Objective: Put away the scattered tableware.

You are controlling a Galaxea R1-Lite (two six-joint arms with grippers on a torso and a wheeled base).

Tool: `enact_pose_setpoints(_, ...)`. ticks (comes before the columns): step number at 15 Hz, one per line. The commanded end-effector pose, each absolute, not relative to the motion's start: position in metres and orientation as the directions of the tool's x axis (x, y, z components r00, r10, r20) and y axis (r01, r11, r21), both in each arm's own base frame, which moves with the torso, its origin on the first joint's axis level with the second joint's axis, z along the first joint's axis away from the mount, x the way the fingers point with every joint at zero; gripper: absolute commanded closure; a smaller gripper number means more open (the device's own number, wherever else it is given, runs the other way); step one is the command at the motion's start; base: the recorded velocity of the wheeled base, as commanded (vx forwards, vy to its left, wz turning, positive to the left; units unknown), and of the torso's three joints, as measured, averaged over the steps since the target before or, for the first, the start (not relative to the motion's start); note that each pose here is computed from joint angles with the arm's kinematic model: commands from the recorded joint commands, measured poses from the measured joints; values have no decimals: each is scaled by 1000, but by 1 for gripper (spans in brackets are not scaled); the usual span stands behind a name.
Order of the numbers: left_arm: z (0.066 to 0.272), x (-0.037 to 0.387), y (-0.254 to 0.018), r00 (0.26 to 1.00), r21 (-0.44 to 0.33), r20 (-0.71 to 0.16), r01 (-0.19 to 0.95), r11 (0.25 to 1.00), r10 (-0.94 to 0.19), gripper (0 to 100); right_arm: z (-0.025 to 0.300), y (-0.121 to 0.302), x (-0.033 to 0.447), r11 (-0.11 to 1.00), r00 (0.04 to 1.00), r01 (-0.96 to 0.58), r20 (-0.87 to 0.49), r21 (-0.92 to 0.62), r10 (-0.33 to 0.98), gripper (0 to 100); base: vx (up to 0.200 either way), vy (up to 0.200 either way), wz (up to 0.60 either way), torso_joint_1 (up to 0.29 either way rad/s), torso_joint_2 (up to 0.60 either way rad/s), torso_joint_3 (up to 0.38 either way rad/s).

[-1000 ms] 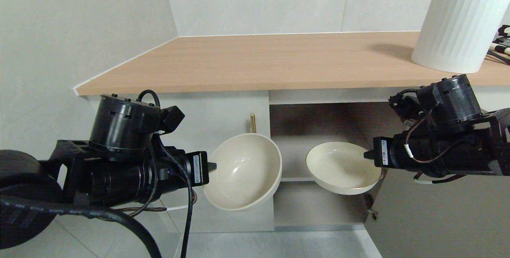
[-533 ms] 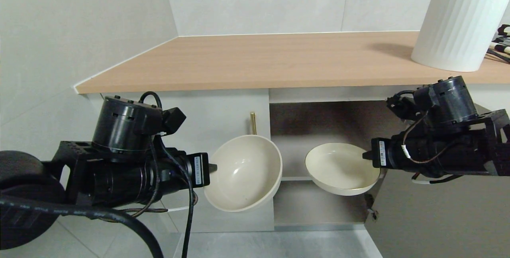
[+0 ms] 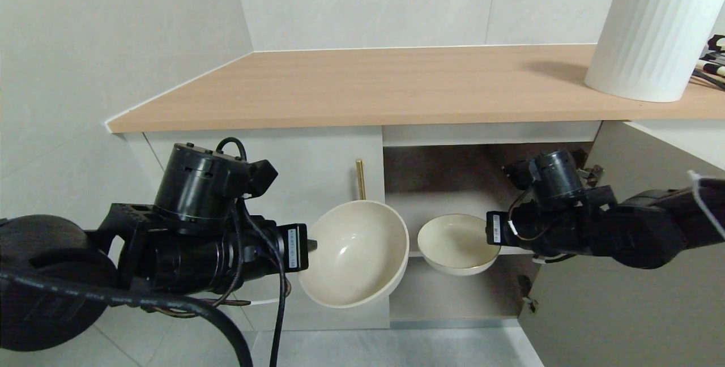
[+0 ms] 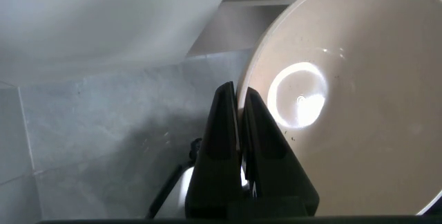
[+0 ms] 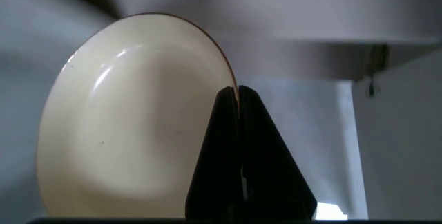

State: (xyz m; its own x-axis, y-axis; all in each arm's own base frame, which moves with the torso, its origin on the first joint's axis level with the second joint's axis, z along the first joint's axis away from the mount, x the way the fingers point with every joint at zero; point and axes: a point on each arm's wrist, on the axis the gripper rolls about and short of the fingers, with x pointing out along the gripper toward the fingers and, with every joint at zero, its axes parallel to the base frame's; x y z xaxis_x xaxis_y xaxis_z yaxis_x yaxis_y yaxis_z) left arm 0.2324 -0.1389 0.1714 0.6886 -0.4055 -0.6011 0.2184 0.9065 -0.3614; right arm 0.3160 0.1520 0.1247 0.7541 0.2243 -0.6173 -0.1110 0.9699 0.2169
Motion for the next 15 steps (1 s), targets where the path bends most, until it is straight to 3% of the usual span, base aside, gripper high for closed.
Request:
enact_pose_setpoints(1,166,237,-143,678,-356,-615,216,909,-402,100,66,153,347,984,735,-47,-661,173,151,100,0,0,0,0,0,0)
enact_pose_setpoints(9,165,240,-146,675,-354,-619,216,910,-401,100,22,164,417,990,783,22,-618,138,69,100,0,0,0,0,0,0)
enact_pose_setpoints(12,164,240,-146,675,-353,-620,215,911,-400,100,-2,153,437,990,789,107,-614,96,-26,100,0,0,0,0,0,0)
enact_pose_setpoints(15,158,243,-148,664,-347,-637,208,915,-393,100,-4,153,440,989,793,113,-609,100,-29,100,0,0,0,0,0,0)
